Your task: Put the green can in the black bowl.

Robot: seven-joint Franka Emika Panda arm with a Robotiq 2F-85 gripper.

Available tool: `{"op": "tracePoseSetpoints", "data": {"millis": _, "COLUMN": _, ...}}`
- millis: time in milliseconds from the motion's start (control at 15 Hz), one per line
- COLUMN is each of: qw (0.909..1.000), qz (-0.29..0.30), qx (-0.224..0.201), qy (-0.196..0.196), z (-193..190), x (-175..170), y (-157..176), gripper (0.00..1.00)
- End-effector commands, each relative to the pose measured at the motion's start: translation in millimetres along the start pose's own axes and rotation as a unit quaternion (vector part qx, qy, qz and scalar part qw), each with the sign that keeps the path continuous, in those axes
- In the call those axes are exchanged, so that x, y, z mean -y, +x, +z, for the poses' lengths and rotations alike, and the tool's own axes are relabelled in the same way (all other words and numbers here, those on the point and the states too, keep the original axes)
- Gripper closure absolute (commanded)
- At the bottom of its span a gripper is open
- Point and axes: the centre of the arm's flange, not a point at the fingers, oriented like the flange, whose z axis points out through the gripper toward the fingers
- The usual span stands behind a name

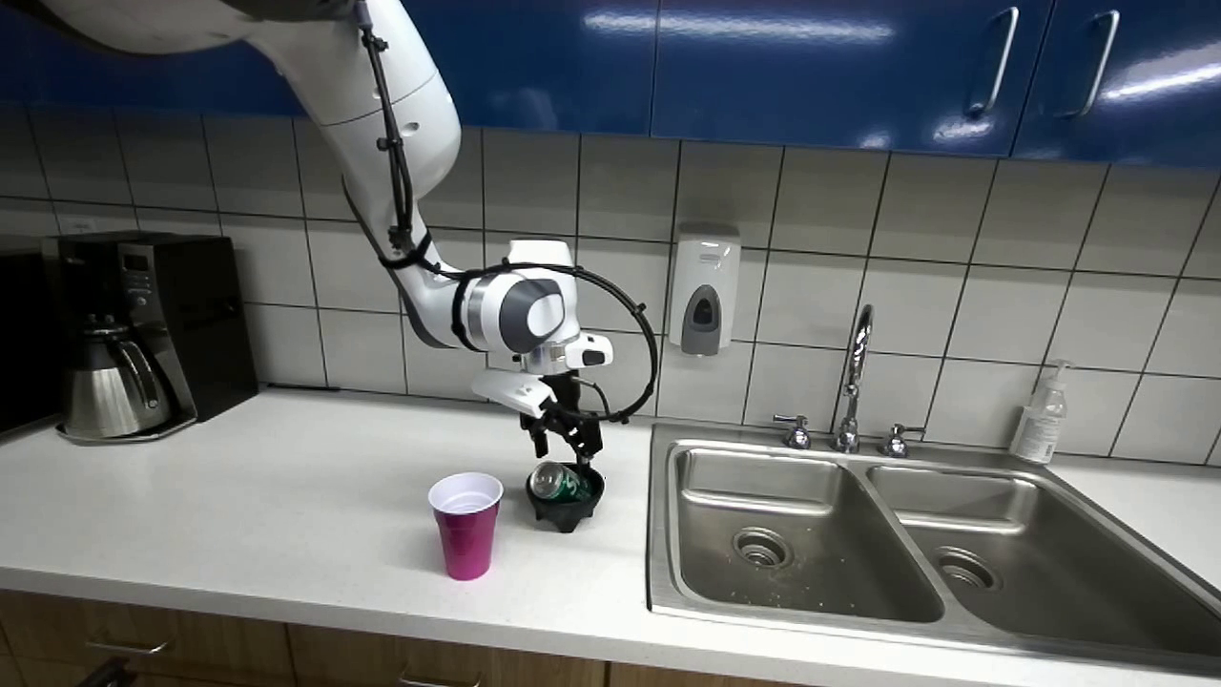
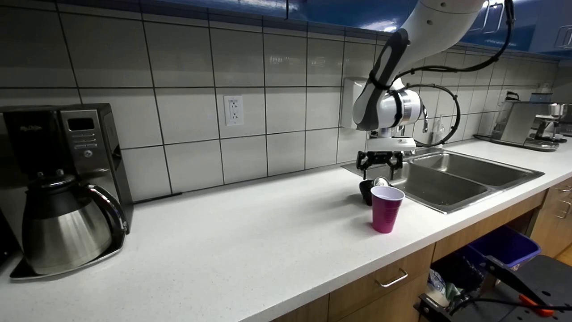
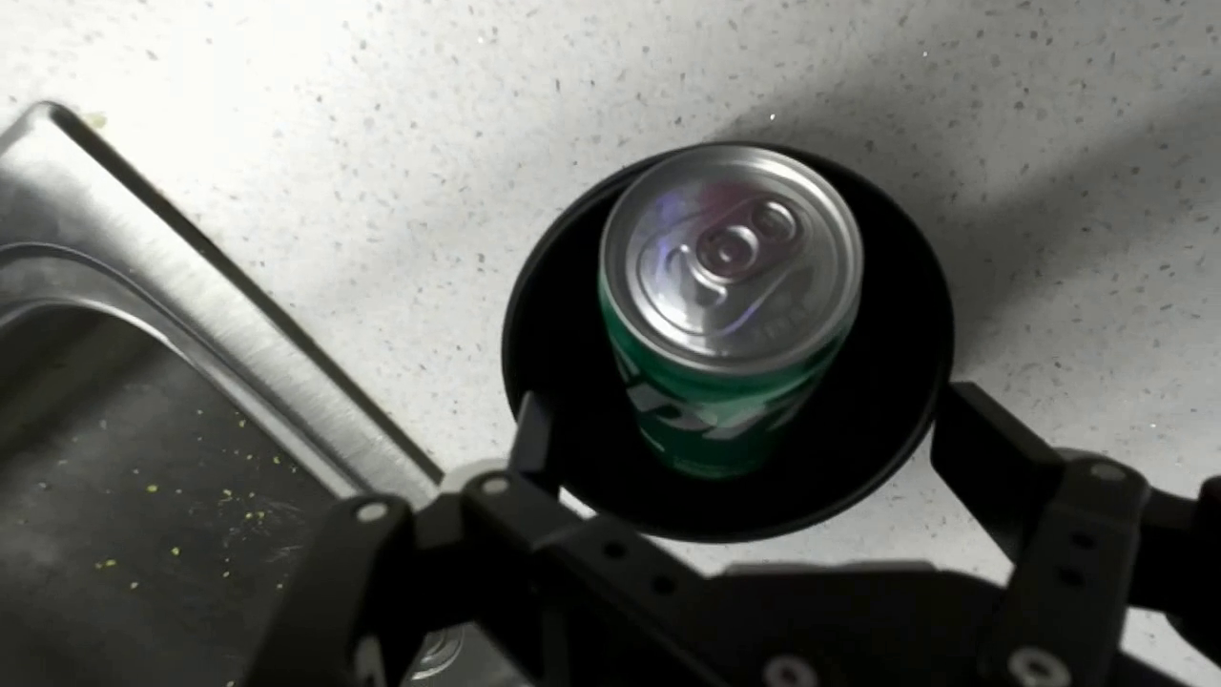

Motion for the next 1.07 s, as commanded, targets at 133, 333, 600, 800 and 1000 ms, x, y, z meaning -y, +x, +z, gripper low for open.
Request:
{"op": "tracePoseSetpoints", "data": {"millis": 133, "qw": 0.9993, "qz": -0.035, "qx": -0.016, "qy": -0.003, "z": -50, "x": 1, "y": -18, "gripper": 0.0}}
{"op": "tracePoseSetpoints", "data": {"millis": 333, "qw": 0.9979, "qz": -0.062, "qx": -0.019, "qy": 0.0, "z": -66, "x": 6, "y": -36, "gripper": 0.0}}
{"op": "tracePoseSetpoints", "data": {"millis": 600, "qw": 0.9951, "qz": -0.097, "qx": -0.022, "qy": -0.001, "z": -88, "x": 13, "y": -68, "gripper": 0.0}}
{"op": "tracePoseSetpoints", "data": {"millis": 800, "qw": 0.9923, "qz": -0.121, "qx": -0.028, "qy": -0.003, "z": -105, "x": 17, "y": -95, "gripper": 0.0}}
{"op": "tracePoseSetpoints", "data": {"millis": 1000, "qw": 0.9884, "qz": -0.147, "qx": -0.035, "qy": 0.0, "z": -122, "x": 19, "y": -124, "gripper": 0.0}}
